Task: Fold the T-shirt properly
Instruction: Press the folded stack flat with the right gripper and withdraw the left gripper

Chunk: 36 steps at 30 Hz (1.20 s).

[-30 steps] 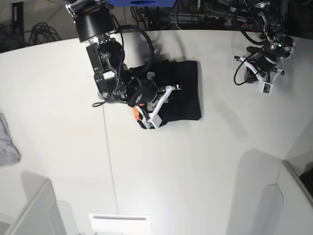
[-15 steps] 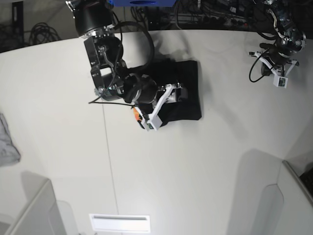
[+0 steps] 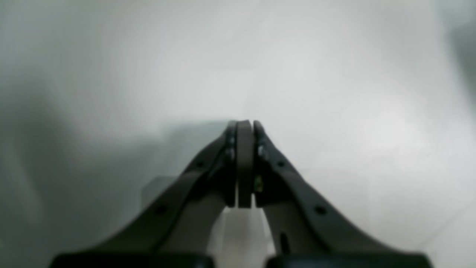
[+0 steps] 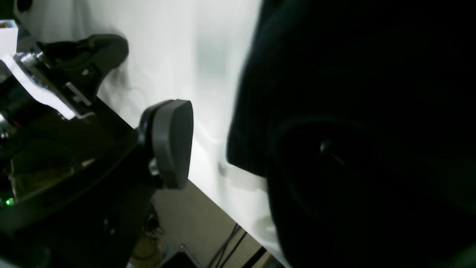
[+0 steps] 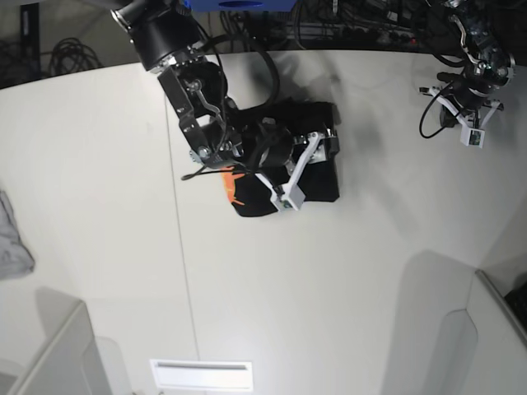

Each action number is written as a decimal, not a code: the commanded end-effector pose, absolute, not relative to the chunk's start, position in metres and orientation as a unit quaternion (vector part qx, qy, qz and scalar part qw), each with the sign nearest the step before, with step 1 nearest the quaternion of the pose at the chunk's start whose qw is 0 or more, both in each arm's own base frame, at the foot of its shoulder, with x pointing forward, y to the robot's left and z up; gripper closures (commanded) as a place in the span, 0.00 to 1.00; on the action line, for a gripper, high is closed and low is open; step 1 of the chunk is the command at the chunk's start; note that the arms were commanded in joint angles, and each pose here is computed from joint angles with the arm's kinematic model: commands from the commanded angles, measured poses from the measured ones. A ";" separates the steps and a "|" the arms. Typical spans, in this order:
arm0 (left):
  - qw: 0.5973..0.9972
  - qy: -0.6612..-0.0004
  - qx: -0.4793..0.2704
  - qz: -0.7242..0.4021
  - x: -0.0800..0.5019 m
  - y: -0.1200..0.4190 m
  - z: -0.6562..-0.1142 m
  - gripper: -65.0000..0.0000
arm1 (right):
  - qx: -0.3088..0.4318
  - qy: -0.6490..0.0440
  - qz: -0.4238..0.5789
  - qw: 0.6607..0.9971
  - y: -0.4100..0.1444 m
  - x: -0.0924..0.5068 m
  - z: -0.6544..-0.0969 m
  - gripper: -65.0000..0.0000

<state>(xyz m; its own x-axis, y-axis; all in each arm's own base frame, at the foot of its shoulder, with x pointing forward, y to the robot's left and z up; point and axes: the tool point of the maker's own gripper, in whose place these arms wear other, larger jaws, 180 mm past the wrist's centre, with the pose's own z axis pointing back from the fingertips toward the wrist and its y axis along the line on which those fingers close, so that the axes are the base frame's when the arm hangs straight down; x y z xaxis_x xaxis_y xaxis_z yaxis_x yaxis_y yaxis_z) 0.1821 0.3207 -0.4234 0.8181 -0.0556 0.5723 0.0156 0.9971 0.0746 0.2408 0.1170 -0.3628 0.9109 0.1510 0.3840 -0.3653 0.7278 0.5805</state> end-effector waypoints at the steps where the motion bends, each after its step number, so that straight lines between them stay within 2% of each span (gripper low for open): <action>1: 0.957 -0.285 0.047 -0.020 0.175 0.328 -0.424 1.00 | 0.354 -0.173 0.145 0.908 0.125 0.247 -0.350 0.41; 14: 0.957 -0.284 0.047 -0.019 0.175 0.328 -0.424 1.00 | 0.360 -0.174 0.227 0.888 0.160 0.225 -0.335 0.41; 19: 0.957 -0.286 0.048 -0.020 0.176 0.329 -0.423 1.00 | 0.370 -0.219 0.240 0.870 0.157 0.231 -0.306 0.42; 21: 0.958 -0.282 0.048 -0.020 0.172 0.329 -0.424 1.00 | 0.358 -0.246 0.217 0.874 0.129 0.246 -0.300 0.48; 22: 0.959 -0.278 0.048 -0.020 0.168 0.329 -0.426 1.00 | 0.349 -0.261 0.197 0.878 0.112 0.255 -0.299 0.55; 23: 0.959 -0.280 0.047 -0.021 0.168 0.328 -0.424 1.00 | 0.338 -0.278 0.174 0.882 0.093 0.267 -0.299 0.64; 25: 0.956 -0.292 0.028 -0.013 0.167 0.322 -0.422 1.00 | 0.317 -0.305 0.125 0.889 0.058 0.285 -0.304 0.91; 26: 0.954 -0.299 0.014 -0.006 0.166 0.318 -0.422 1.00 | 0.306 -0.315 0.105 0.892 0.042 0.292 -0.307 1.00; 29: 0.947 -0.321 -0.016 0.004 0.170 0.310 -0.416 1.00 | 0.290 -0.306 0.071 0.904 0.015 0.290 -0.321 1.00; 33: 0.943 -0.333 -0.016 -0.003 0.176 0.309 -0.407 1.00 | 0.284 -0.258 0.060 0.921 0.007 0.261 -0.347 1.00; 36: 0.942 -0.336 -0.012 -0.006 0.178 0.311 -0.404 1.00 | 0.275 -0.251 0.042 0.927 0.000 0.254 -0.363 1.00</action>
<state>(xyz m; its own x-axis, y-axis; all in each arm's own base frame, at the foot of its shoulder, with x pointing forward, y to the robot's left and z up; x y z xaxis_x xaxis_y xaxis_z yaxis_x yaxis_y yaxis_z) 0.1716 0.3060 -0.4144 0.7948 0.0203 0.6065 0.0039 0.9992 -0.0386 0.2457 -0.0012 -0.3727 0.8879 -0.0524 0.4571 -0.2001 0.8506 0.4862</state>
